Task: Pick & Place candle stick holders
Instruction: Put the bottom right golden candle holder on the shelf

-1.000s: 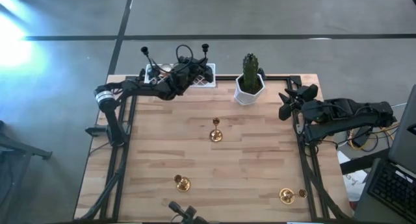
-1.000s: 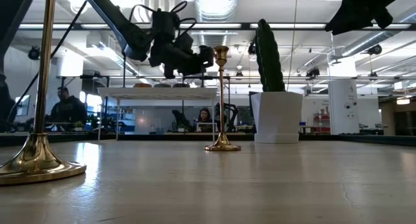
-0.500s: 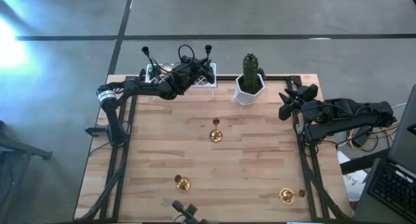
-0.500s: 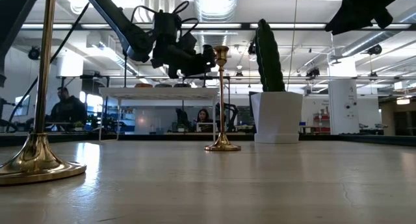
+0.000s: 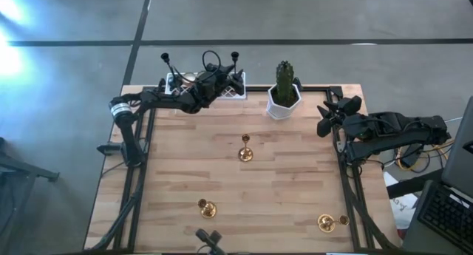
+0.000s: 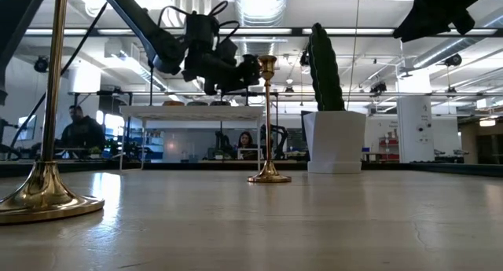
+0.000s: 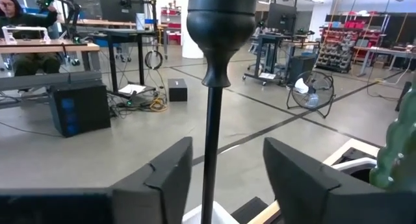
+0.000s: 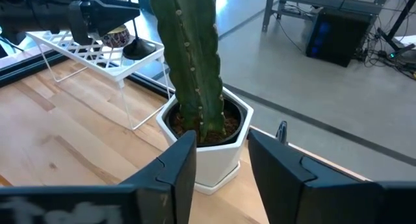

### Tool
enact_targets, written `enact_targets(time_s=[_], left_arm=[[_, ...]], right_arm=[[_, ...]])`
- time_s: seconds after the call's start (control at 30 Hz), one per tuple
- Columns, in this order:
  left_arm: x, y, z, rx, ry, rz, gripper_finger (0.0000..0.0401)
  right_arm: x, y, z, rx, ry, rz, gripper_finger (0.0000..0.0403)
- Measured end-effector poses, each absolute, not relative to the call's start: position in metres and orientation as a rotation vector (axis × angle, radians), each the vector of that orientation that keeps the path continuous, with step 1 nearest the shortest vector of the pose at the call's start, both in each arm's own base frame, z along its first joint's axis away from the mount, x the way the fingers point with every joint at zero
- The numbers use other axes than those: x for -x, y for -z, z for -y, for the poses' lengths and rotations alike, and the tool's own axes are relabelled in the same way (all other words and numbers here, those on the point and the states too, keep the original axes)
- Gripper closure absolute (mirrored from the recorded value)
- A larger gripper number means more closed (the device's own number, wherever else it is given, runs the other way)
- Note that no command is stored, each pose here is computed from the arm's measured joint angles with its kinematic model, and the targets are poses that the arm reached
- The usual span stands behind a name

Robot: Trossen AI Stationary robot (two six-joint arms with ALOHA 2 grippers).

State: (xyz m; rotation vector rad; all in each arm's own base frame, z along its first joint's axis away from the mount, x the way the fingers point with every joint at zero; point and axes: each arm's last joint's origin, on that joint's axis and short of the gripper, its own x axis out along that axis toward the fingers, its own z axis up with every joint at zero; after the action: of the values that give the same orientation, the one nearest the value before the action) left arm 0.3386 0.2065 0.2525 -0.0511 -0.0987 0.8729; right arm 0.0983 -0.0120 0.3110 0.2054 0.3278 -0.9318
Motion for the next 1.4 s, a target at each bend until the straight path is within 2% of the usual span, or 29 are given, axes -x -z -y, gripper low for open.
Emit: enact_targets(time_s=[0.17, 0.33, 0.77, 1.07, 1.23, 1.4], left_arm=[[-0.335, -0.258, -0.205, 0.049, -0.872, 0.071, 0.0153], [-0.329, -0.269, -0.200, 0.051, -0.848, 0.048, 0.0126], [-0.306, -0.319, -0.156, 0.089, -0.647, -0.007, 0.0124], [-0.260, -0.362, -0.099, 0.054, -0.537, -0.113, 0.0124], [-0.229, -0.381, -0.065, 0.049, -0.444, -0.129, 0.0124], [-0.197, -0.392, -0.033, 0.070, -0.309, -0.155, 0.0124]], right_arm=[[-0.098, -0.311, 0.012, -0.202, 0.931, -0.330, 0.0275], [-0.099, -0.310, 0.012, -0.200, 0.931, -0.333, 0.0273], [-0.099, -0.308, 0.012, -0.186, 0.929, -0.346, 0.0263], [-0.099, -0.307, 0.012, -0.166, 0.908, -0.366, 0.0279], [-0.101, -0.306, 0.010, -0.165, 0.817, -0.419, 0.0286], [-0.102, -0.308, 0.004, -0.216, 0.580, -0.513, 0.0294]])
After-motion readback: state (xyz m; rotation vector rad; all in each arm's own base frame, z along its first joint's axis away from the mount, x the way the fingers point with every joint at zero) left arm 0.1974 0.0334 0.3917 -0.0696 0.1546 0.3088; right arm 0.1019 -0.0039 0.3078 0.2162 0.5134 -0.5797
